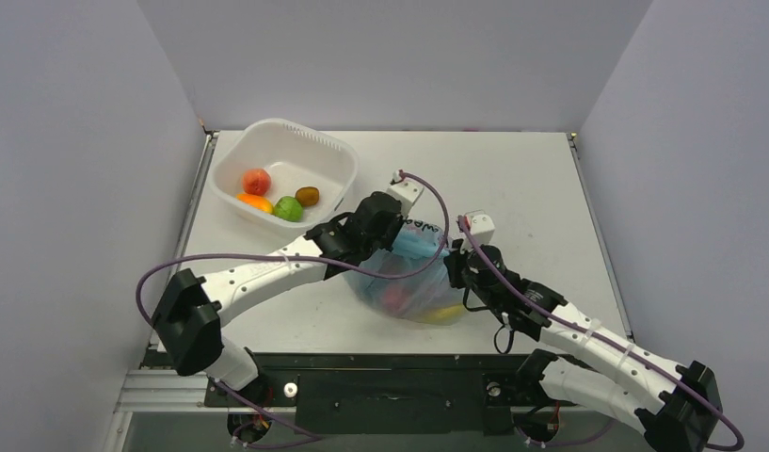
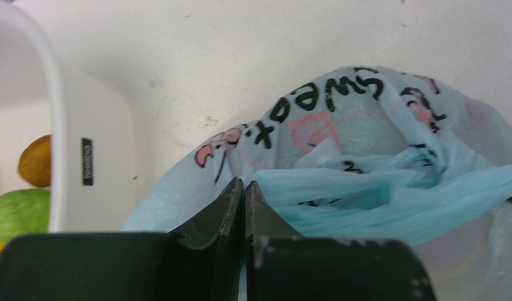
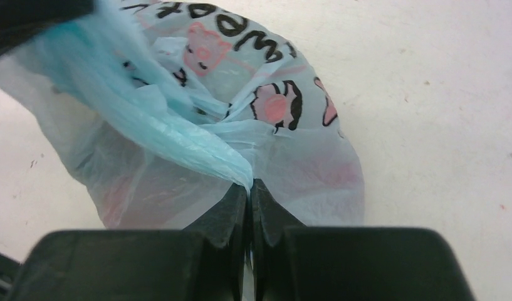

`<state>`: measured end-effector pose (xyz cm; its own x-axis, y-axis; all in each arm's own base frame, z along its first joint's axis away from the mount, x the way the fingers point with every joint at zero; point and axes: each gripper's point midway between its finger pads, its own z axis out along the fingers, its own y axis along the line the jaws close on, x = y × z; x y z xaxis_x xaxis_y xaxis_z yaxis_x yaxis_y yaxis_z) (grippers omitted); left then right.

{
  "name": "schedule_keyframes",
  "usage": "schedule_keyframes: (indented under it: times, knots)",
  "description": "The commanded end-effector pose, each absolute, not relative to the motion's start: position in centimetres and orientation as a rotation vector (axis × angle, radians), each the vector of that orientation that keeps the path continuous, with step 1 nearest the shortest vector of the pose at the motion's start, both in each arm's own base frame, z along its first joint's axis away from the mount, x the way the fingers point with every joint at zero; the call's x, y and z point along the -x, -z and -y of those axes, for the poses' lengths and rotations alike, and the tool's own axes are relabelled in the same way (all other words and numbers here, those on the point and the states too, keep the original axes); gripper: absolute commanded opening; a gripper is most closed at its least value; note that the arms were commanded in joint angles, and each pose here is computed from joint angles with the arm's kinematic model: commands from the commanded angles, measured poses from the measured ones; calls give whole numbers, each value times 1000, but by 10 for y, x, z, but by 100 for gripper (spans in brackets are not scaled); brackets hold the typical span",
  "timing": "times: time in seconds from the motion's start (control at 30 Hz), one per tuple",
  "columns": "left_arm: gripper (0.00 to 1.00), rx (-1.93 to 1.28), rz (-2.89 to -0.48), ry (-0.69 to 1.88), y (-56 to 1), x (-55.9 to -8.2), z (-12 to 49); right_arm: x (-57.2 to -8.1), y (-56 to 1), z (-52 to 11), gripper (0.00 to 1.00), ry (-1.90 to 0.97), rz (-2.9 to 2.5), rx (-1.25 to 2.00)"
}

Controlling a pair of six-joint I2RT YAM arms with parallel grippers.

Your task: Take the fake fruits out of the plastic bag

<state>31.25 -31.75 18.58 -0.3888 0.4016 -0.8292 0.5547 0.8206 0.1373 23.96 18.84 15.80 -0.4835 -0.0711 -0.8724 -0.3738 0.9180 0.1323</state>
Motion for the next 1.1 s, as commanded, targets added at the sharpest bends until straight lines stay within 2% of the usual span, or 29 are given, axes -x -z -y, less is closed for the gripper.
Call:
schedule_keyframes:
  times: [0.0,0.13,0.23,0.33,0.43,0.5,0.63,0.9,1.03,1.07]
  knots:
    - [0,-416,-1804,155,-269,-324,276,-247,-159,-149,0,-292,-1994,-19]
    - [0,-346,-1722,192,-287,-316,260,-244,-157,-146,0,-380,-1970,-89]
    - [0,-362,-1695,268,-291,-311,269,-244,-161,-154,3,-394,-1979,24]
    - [0,-400,-1691,323,-291,-306,279,-245,-183,-169,18,-423,-1954,170]
    - [0,-417,-1691,342,-291,-304,283,-243,-206,-185,43,-467,-1909,308]
    - [0,-431,-1683,364,-292,-301,286,-244,-217,-194,55,-487,-1883,368]
    - [0,-447,-1656,399,-297,-295,289,-256,-235,-206,65,-504,-1850,376]
    - [0,-454,-1605,411,-306,-287,286,-277,-242,-263,66,-703,-1845,426]
    - [0,-454,-1593,417,-309,-285,286,-297,-240,-279,58,-692,-1848,402]
    - [0,-452,-1590,415,-311,-285,285,-303,-240,-282,53,-683,-1847,388]
